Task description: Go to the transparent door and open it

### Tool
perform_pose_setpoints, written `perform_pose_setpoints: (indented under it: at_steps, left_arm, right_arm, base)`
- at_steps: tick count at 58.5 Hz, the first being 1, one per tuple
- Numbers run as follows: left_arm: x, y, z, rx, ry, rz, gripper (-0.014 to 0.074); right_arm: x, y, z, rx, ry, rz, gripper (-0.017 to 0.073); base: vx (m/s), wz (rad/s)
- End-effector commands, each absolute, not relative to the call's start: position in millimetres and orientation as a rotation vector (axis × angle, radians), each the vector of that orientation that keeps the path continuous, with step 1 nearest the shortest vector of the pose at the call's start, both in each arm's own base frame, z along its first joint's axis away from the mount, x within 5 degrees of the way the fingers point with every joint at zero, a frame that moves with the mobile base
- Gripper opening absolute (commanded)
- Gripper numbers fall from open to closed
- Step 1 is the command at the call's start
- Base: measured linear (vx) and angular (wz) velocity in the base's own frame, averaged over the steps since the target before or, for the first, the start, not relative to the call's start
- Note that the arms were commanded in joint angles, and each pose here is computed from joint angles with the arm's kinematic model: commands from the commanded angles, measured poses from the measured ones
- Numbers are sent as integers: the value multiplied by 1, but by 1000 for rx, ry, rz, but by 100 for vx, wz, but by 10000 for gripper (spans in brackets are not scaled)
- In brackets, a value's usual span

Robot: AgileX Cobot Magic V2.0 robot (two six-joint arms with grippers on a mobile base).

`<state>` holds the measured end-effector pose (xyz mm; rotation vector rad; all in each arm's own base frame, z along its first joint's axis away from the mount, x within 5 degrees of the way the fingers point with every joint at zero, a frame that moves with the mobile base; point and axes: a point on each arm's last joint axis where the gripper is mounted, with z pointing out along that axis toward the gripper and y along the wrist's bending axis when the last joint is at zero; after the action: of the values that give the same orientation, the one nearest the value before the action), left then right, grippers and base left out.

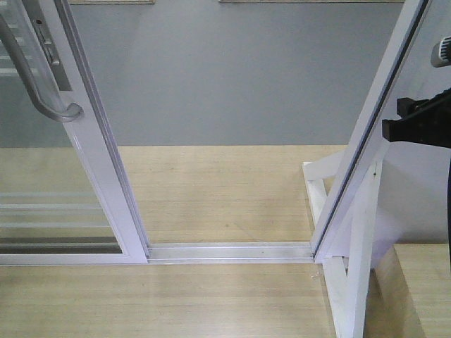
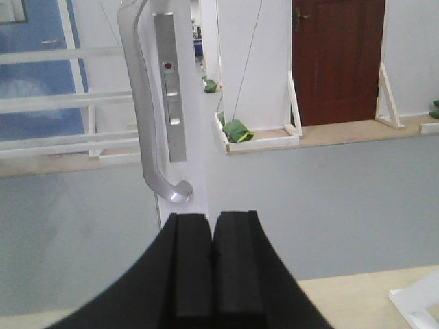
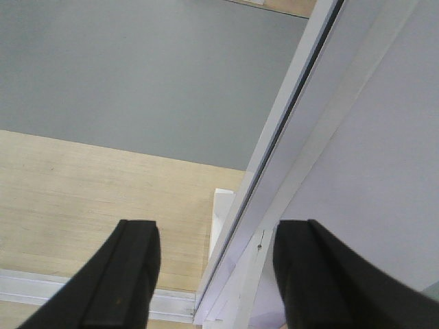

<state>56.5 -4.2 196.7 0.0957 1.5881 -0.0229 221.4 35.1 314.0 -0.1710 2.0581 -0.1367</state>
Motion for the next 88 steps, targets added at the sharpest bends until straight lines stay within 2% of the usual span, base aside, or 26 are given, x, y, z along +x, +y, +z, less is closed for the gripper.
perform_pose_setpoints:
  at_steps: [1,44,48,53,62,63,68,78,88]
  left_arm:
    - [58,-5,194,90,1579,-37,-6]
    - [58,-5,193,91,1593,-37,-6]
    - [58,-5,193,91,1593,-37,-6]
    - [58,-5,193,91,1593,-37,-6]
    - [58,-5,193,91,1593,-37,-6]
    - [58,-5,193,91,1593,-37,-6]
    - [58,-5,193,91,1593,-37,-6]
    - [58,-5,193,91,1593,-37,-6]
    - [58,-5,193,91,1593,-37,-6]
  right_arm:
    - [221,37,331,-208,1963,-126,437]
    - [221,37,331,-208,1965,-129,424]
    - [221,36,331,-206,1967,-128,382]
    - [220,35,332,-183,1968,-114,283]
    - [205,21,343,-2,1957,-11,-6]
    - [202,18,345,13,1950,-9,-16]
    - [190,5,354,18,1916,-52,-12]
    - [162,-10,370,-130,1765,-235,-8]
    - [131,-12,343,-137,1496,-289,-6]
  base:
    - [0,0]
    - [0,0]
    - [0,0]
    - [0,0]
    - [0,0]
    - [0,0]
    - [0,0]
    - [0,0]
    - [0,0]
